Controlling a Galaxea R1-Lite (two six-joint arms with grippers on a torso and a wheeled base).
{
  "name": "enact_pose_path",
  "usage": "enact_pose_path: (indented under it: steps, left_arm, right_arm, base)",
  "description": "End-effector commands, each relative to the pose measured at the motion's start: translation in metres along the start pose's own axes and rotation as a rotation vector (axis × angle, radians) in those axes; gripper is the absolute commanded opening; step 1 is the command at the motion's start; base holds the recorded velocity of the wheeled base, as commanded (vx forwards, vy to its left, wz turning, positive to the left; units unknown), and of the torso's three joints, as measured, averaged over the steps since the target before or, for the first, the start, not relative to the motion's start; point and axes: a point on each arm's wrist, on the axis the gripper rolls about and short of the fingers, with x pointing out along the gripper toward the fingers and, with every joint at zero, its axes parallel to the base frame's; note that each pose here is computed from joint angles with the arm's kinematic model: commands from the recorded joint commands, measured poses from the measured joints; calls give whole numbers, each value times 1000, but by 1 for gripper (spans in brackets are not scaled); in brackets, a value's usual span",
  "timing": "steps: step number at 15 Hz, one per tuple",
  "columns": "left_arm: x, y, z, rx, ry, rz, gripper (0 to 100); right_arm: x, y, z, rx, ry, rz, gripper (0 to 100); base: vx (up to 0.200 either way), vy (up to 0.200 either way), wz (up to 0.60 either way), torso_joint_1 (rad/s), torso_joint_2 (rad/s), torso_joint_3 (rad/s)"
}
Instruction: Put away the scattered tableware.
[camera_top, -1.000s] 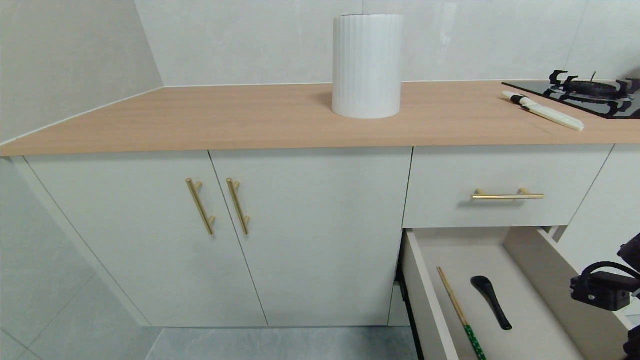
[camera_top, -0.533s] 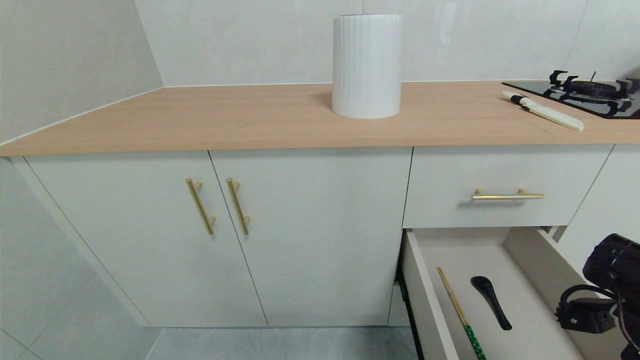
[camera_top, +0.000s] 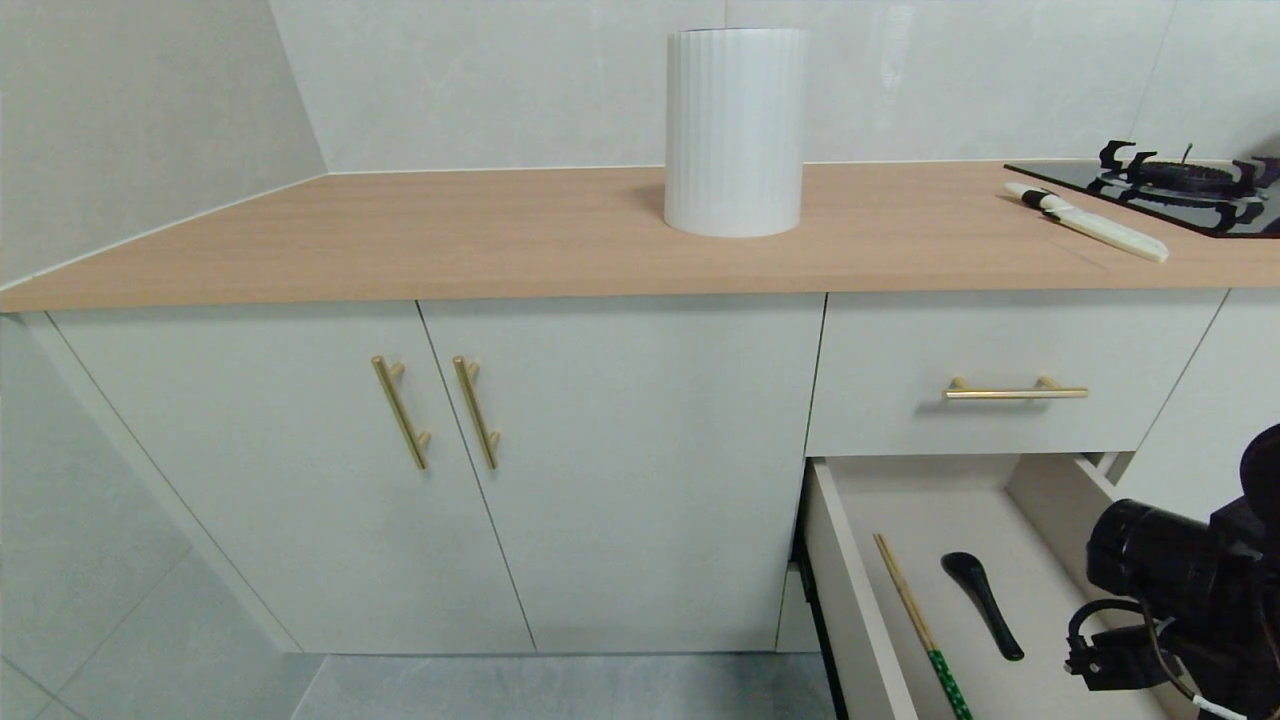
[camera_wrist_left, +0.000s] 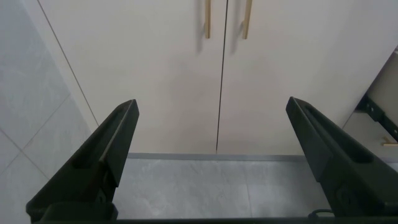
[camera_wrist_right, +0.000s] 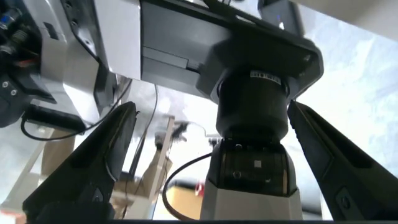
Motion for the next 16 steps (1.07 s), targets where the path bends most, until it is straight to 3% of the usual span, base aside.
enact_pose_path:
  steps: [1,3,10,16]
  left_arm:
    - [0,0,0,0,0,1,100]
    - [0,0,0,0,-2,1,100]
    - [0,0,0,0,-2,1,100]
    - [0,0,0,0,-2,1,100]
  right_arm:
    - [7,-1,11,9,51,-2,100]
    - [10,-1,14,12,68,-3,100]
    - [17,-2,22,53,-17,-23,100]
    - [15,-2,21,118,-157,-85,100]
  base:
    - [0,0,0,0,0,0]
    - [0,0,0,0,0,0]
    - [0,0,0,0,0,0]
    - [0,0,0,0,0,0]
